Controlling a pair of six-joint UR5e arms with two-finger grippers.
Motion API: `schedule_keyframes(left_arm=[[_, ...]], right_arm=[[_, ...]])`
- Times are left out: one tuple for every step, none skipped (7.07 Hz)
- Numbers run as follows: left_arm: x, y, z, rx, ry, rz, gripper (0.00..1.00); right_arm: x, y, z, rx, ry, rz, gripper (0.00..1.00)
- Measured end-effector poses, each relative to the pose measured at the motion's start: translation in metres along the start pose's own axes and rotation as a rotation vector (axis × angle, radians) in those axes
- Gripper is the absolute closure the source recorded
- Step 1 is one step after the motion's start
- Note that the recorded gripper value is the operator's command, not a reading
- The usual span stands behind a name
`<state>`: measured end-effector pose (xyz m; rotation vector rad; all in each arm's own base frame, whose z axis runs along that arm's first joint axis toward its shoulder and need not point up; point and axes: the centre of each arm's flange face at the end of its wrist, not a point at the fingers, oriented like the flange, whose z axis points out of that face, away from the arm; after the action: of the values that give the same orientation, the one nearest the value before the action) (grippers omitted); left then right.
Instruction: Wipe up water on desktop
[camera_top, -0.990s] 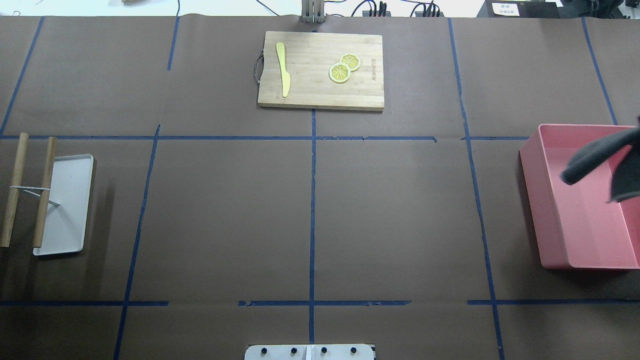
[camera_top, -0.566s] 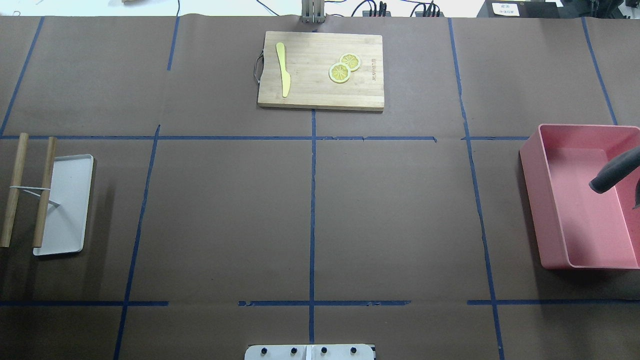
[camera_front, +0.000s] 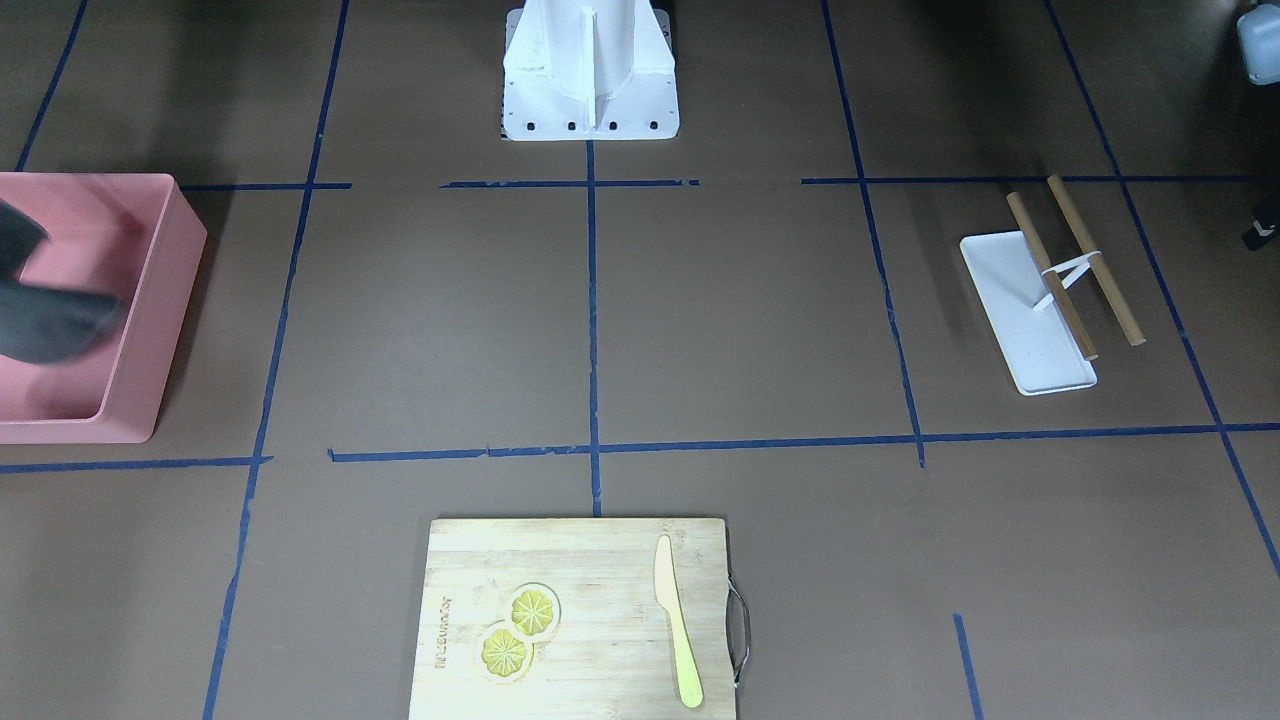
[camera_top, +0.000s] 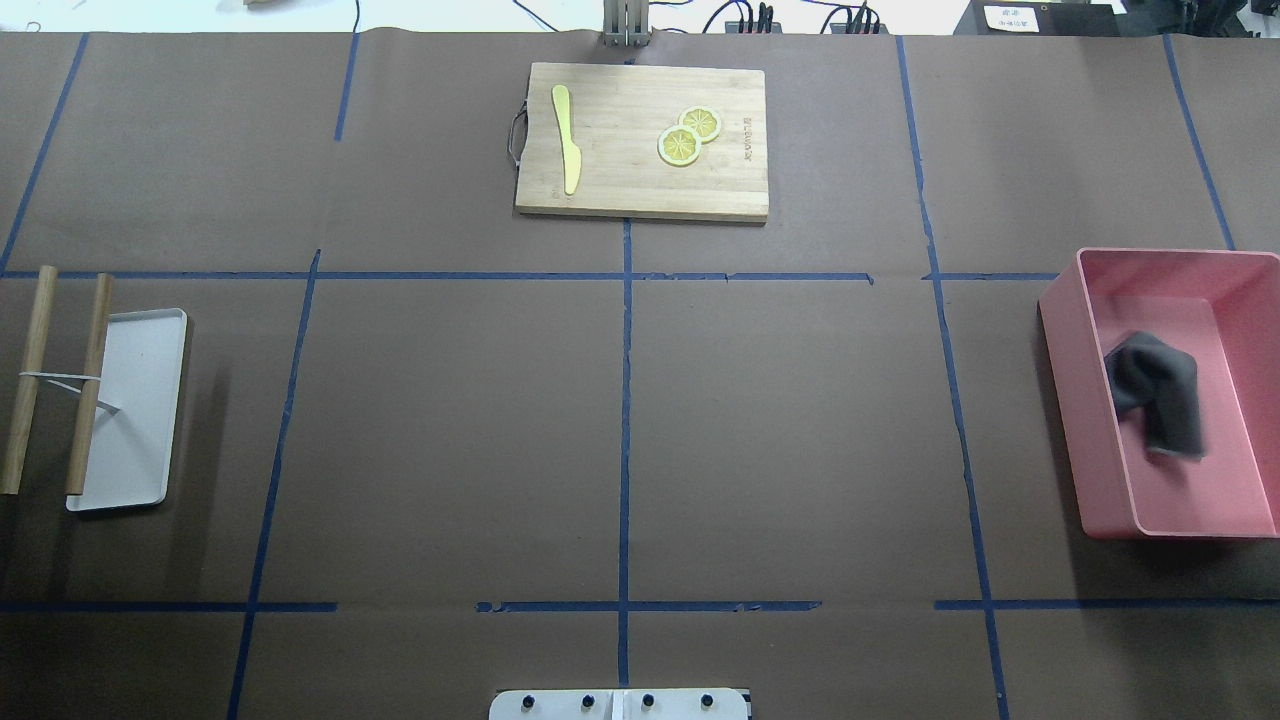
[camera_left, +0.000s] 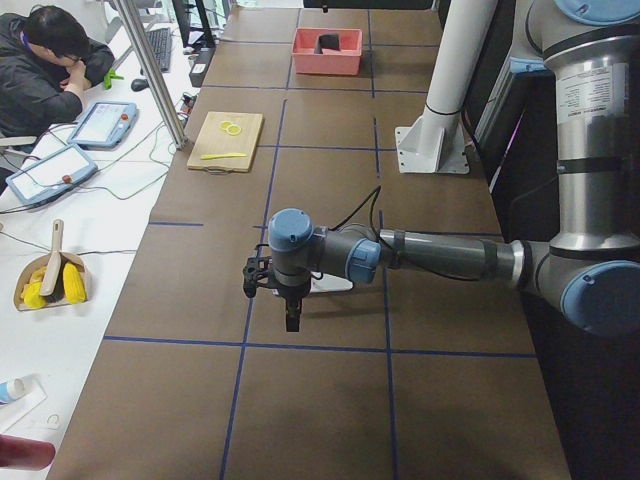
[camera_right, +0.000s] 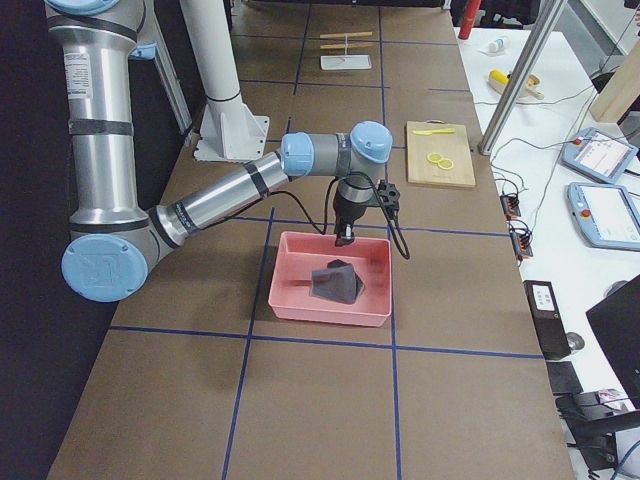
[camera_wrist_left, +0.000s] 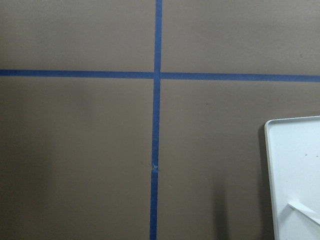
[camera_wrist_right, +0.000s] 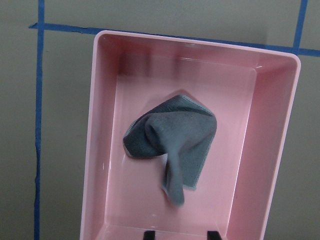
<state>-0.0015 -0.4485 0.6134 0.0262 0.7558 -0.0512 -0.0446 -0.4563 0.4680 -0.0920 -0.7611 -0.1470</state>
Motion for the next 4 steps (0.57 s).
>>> schedule_keyframes(left_arm=[[-0.003, 0.002, 0.003, -0.006, -0.002, 0.0, 0.0], [-0.006, 0.002, 0.006, -0.015, -0.004, 0.018, 0.0], [-0.008, 0.002, 0.008, -0.023, -0.005, 0.042, 0.0], [-0.011, 0.001, 0.01, -0.031, -0.006, 0.068, 0.0]], right_arm=[[0.008, -0.002, 0.009, 0.015, -0.002, -0.014, 0.0], [0.02, -0.002, 0.02, 0.042, -0.005, -0.036, 0.0], [0.032, -0.001, 0.027, 0.07, -0.006, -0.047, 0.0], [0.049, 0.002, 0.029, 0.094, -0.006, -0.041, 0.0]])
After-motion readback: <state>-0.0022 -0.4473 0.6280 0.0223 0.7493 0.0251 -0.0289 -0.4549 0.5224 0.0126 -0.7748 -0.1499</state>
